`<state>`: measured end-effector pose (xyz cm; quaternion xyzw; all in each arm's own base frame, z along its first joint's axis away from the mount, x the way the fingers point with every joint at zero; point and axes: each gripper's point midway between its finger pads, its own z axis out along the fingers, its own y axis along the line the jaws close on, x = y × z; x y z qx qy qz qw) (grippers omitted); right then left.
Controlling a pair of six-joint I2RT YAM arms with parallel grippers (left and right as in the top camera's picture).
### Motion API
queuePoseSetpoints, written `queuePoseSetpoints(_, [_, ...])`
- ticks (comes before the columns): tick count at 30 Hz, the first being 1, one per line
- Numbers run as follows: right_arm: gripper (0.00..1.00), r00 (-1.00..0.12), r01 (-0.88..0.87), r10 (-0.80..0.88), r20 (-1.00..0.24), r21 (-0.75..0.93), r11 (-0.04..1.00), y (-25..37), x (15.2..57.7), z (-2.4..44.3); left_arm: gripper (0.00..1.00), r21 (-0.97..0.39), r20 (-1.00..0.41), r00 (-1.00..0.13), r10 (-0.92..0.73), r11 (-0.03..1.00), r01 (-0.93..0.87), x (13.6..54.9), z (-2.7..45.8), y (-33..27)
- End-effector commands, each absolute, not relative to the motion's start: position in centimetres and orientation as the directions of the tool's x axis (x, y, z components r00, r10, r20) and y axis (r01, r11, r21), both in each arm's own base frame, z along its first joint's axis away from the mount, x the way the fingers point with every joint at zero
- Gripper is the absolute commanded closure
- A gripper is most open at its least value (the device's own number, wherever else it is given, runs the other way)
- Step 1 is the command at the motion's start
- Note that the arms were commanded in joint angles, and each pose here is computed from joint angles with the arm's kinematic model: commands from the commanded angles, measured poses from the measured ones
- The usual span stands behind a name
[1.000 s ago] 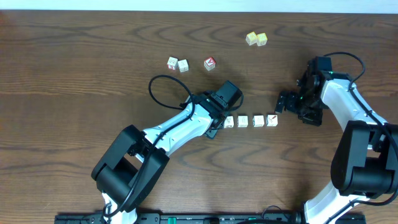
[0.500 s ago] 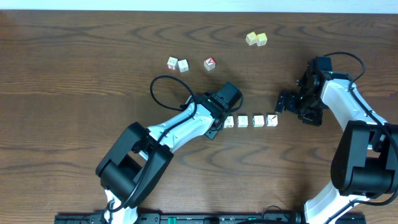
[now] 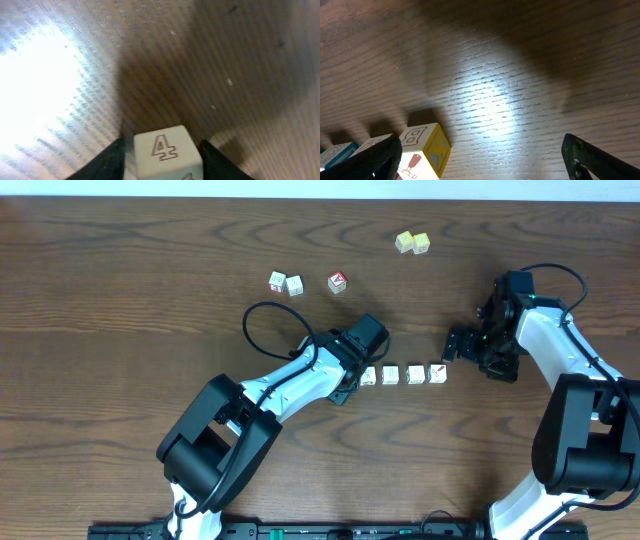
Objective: Lift 5 blocks
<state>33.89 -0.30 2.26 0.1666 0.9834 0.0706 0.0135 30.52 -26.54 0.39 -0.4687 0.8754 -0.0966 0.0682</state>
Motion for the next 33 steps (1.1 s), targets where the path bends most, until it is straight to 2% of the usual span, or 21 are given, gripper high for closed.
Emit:
queuePoseSetpoints(1, [0.01, -0.945, 0.324, 0.327, 0.001, 0.136, 0.936, -0.1, 33.7, 2.1, 0.58, -0.192, -0.042, -0.553, -0.832, 0.549, -0.813, 29.8, -0.3, -25.7])
queuePoseSetpoints(3, [0.01, -0.945, 0.324, 0.327, 0.001, 0.136, 0.936, -0.1, 33.7, 2.1, 0.59, -0.181, -0.049, -0.575, -0.816, 0.574, -0.799, 29.8, -0.4, -25.4])
queuePoseSetpoints(4, [0.01, -0.945, 0.324, 0.327, 0.001, 0.136, 0.936, -0.1, 33.7, 2.1, 0.59, -0.178, -0.062, -0.627, -0.776, 0.627, -0.759, 30.0, -0.4, -25.2])
queuePoseSetpoints(8, [0.01, -0.945, 0.325, 0.328, 0.001, 0.136, 0.936, -0.1, 33.7, 2.1, 0.62, -0.170, -0.083, -0.725, -0.683, 0.727, -0.666, 30.6, -0.3, -24.6])
queuePoseSetpoints(13, [0.01, -0.945, 0.325, 0.328, 0.001, 0.136, 0.936, -0.1, 33.7, 2.1, 0.65, -0.161, -0.087, -0.810, -0.580, 0.811, -0.563, 31.3, -0.3, -23.8])
queuePoseSetpoints(15, [0.01, -0.945, 0.324, 0.327, 0.001, 0.136, 0.936, -0.1, 33.7, 2.1, 0.69, -0.169, -0.078, -0.844, -0.530, 0.842, -0.513, 31.4, -0.3, -23.8])
queuePoseSetpoints(19, [0.01, -0.945, 0.324, 0.327, 0.001, 0.136, 0.936, -0.1, 33.7, 2.1, 0.70, -0.202, -0.070, -0.914, -0.401, 0.902, -0.380, 31.9, -0.1, -24.2])
queuePoseSetpoints(28, [0.01, -0.945, 0.324, 0.327, 0.000, 0.136, 0.936, -0.1, 33.7, 2.1, 0.69, -0.216, -0.089, -0.996, -0.026, 0.976, -0.006, 31.2, -0.1, -24.8])
queuePoseSetpoints(33, [0.01, -0.945, 0.324, 0.327, 0.001, 0.136, 0.936, -0.1, 33.7, 2.1, 0.69, -0.192, -0.097, -0.993, 0.074, 0.977, 0.092, 30.9, -0.2, -24.4])
